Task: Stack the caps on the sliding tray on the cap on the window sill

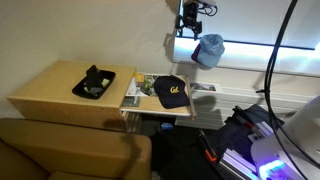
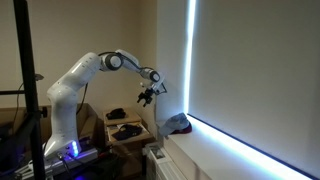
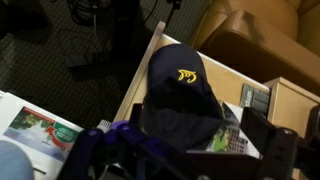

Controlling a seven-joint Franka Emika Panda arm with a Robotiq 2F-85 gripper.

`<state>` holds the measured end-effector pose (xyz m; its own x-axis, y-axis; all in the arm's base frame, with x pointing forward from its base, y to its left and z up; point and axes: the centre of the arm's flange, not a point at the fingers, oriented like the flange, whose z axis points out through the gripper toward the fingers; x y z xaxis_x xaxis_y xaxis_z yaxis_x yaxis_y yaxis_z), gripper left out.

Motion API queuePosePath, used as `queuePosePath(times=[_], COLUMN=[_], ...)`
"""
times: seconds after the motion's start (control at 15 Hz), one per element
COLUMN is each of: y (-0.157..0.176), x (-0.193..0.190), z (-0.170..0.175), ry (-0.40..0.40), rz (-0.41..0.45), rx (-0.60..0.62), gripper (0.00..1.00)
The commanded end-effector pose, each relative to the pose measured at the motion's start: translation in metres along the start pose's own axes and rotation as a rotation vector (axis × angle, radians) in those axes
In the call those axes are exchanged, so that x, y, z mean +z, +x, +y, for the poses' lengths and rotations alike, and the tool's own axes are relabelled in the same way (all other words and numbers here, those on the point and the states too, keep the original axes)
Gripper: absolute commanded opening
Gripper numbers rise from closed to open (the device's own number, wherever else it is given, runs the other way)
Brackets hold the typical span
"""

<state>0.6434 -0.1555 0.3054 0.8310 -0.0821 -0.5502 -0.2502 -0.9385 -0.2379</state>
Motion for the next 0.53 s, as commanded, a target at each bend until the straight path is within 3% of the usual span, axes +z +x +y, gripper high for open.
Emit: queuePosePath(times=[0.0,0.2,0.47], y=[-0.030,-0.034,-0.036], x=[0.079,0.115,0.160], z=[-0.034,-0.049,-0.095], ry=[-0.057,-0.082,-0.126], rz=[-0.043,0.095,0.276], rx=[-0.178,-0.278,-0.374], gripper=[1.00,1.00,1.00])
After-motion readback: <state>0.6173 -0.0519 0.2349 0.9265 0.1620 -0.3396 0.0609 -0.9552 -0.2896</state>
